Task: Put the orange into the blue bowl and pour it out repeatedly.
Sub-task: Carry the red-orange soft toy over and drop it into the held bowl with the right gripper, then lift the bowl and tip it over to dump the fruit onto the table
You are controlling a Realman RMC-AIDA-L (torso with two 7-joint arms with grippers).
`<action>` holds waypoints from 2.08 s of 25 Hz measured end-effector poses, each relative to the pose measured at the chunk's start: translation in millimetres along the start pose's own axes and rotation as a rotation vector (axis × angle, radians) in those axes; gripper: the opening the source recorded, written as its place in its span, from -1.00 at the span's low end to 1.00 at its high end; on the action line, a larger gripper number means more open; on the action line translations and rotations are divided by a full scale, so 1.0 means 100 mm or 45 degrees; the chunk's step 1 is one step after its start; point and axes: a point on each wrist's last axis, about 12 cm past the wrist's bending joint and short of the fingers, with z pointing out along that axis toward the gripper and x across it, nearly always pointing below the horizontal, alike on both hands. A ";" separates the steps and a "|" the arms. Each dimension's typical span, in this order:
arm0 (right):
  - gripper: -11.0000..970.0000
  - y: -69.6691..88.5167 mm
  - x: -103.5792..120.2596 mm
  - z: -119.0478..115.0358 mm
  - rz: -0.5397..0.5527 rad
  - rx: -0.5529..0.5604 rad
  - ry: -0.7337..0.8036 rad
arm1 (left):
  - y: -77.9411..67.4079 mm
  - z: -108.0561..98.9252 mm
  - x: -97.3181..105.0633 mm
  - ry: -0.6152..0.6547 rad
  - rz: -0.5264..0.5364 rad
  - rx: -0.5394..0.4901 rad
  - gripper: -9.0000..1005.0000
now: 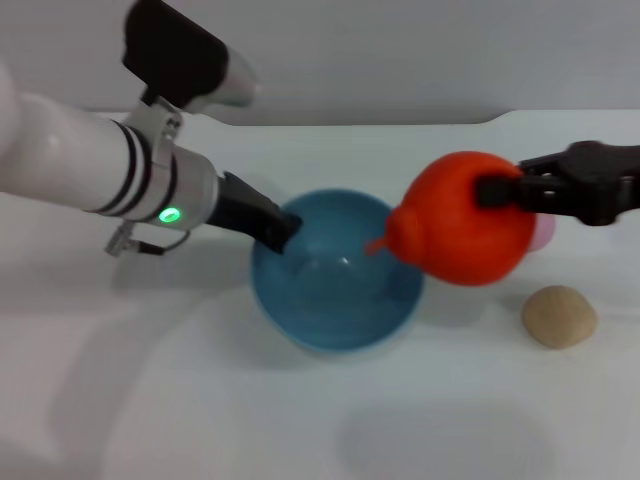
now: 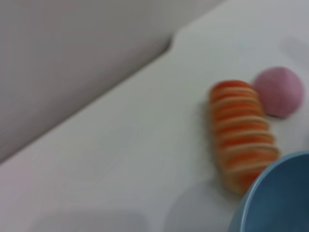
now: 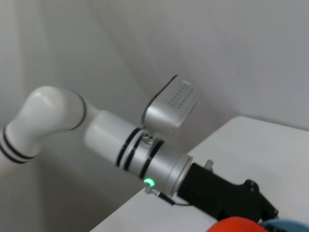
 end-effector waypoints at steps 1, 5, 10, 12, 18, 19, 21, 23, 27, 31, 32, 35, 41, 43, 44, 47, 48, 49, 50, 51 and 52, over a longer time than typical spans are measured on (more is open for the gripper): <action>-0.90 -0.07 0.01 0.11 0.040 -0.004 0.024 | -0.08 0.02 -0.01 0.011 0.013 0.038 -0.98; -0.91 -0.21 0.11 0.31 0.117 -0.004 0.110 | -0.19 0.05 -0.03 0.016 0.036 0.093 -0.98; -0.89 -0.33 0.20 0.53 0.167 0.042 0.173 | -0.20 0.05 -0.05 0.002 0.051 0.092 -0.98; -0.87 -0.34 0.21 0.56 0.164 0.055 0.163 | -0.20 0.05 -0.05 -0.005 0.053 0.087 -0.98; -0.55 -0.34 0.23 0.54 0.168 0.054 0.140 | -0.18 0.06 -0.05 -0.007 0.057 0.071 -0.98; -0.48 -0.34 0.23 0.53 0.168 0.055 0.135 | -0.17 0.06 -0.05 -0.010 0.058 0.067 -0.98; -0.32 -0.34 0.22 0.50 0.168 0.056 0.110 | -0.16 0.07 -0.04 -0.020 0.059 0.055 -0.99; -0.17 -0.34 0.22 0.41 0.145 0.069 0.031 | -0.16 0.07 -0.04 -0.023 0.060 0.051 -0.99; 0.01 -0.36 0.24 0.06 -0.012 0.226 -0.192 | -0.11 0.06 -0.03 -0.042 0.066 0.016 -0.98; 0.08 -0.39 0.41 -0.28 -0.083 0.413 -0.357 | -0.09 0.05 -0.05 -0.044 0.087 -0.009 -0.98; 0.10 -0.39 0.46 -0.33 -0.081 0.427 -0.395 | -0.09 0.04 -0.06 -0.050 0.094 -0.015 -0.98; 0.15 -0.39 0.70 -0.50 -0.110 0.501 -0.527 | -0.09 0.04 -0.14 -0.099 0.153 -0.047 -0.98; 0.25 -0.37 1.11 -0.66 -0.139 0.654 -0.749 | -0.23 -0.05 -0.38 -0.225 0.455 -0.184 -0.98; 0.33 -0.36 1.18 -0.71 -0.117 0.683 -0.798 | -0.32 -0.12 -0.48 -0.269 0.607 -0.281 -0.98; 0.37 -0.36 1.20 -0.72 -0.111 0.692 -0.807 | -0.37 -0.14 -0.50 -0.285 0.652 -0.305 -0.98; 0.49 -0.37 1.25 -0.72 -0.138 0.731 -0.793 | -0.55 -0.16 -0.58 -0.345 0.839 -0.381 -0.98; 0.49 -0.38 1.28 -0.69 -0.154 0.745 -0.788 | -0.62 -0.16 -0.58 -0.355 0.910 -0.402 -0.98; 0.49 -0.38 1.31 -0.68 -0.167 0.756 -0.786 | -0.66 -0.14 -0.57 -0.358 0.959 -0.417 -0.98; 0.49 -0.39 1.34 -0.65 -0.180 0.764 -0.789 | -0.75 -0.12 -0.55 -0.363 1.050 -0.434 -0.98; 0.49 -0.40 1.36 -0.63 -0.184 0.767 -0.794 | -0.83 -0.10 -0.53 -0.373 1.123 -0.442 -0.98; 0.49 -0.41 1.36 -0.62 -0.187 0.770 -0.799 | -0.89 -0.09 -0.52 -0.398 1.182 -0.452 -0.98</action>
